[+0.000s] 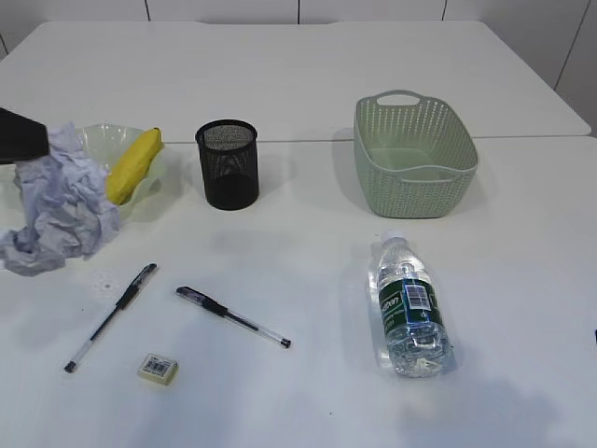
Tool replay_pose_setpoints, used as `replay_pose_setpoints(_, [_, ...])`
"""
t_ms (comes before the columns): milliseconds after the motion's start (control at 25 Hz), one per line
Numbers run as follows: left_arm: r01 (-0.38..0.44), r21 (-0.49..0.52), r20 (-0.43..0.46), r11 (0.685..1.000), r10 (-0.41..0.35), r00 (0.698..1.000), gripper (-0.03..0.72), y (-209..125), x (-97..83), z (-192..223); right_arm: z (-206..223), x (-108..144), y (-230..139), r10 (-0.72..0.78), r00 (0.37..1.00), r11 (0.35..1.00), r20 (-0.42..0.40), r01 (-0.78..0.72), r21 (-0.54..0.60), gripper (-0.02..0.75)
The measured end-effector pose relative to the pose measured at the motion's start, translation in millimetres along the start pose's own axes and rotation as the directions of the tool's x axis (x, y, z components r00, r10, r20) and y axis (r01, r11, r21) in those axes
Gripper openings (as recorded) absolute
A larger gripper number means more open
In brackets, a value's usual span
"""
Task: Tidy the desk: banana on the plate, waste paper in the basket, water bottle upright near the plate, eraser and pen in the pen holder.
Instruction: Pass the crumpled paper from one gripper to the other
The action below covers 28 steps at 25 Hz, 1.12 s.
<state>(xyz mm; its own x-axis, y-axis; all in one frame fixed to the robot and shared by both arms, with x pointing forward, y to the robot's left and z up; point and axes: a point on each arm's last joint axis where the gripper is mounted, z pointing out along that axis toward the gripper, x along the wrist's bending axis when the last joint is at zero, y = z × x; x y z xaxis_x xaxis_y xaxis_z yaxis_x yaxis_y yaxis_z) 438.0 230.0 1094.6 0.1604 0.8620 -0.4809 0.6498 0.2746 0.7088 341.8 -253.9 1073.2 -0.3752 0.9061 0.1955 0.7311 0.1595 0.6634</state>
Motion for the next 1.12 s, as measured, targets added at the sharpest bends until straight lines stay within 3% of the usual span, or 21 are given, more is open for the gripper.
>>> replay_pose_setpoints(240, [-0.049,0.022,0.137,0.999,0.045,0.99,0.003,-13,-32.4,3,0,0,0,0.001,1.0,1.0,-0.002,-0.001,0.0,0.573])
replay_pose_setpoints(520, [-0.061,0.01,0.24,0.998,0.057,0.969,0.003,-23,-57.3,5,0,1,1,0.011,1.0,1.0,-0.014,-0.011,-0.008,0.573])
replay_pose_setpoints(880, [-0.086,0.016,0.293,0.996,0.078,0.953,0.003,-34,-75.4,16,0,2,1,0.018,1.0,1.0,-0.023,-0.019,-0.011,0.573])
replay_pose_setpoints(1000, [-0.064,0.014,0.298,0.998,0.057,0.953,0.003,-34,-76.2,16,0,5,2,0.014,0.998,1.0,-0.056,-0.015,-0.02,0.573])
replay_pose_setpoints(1120, [-0.058,0.014,0.299,0.998,0.051,0.953,0.003,-34,-76.4,16,-1,12,5,-0.039,0.99,0.998,-0.137,0.032,-0.052,0.573])
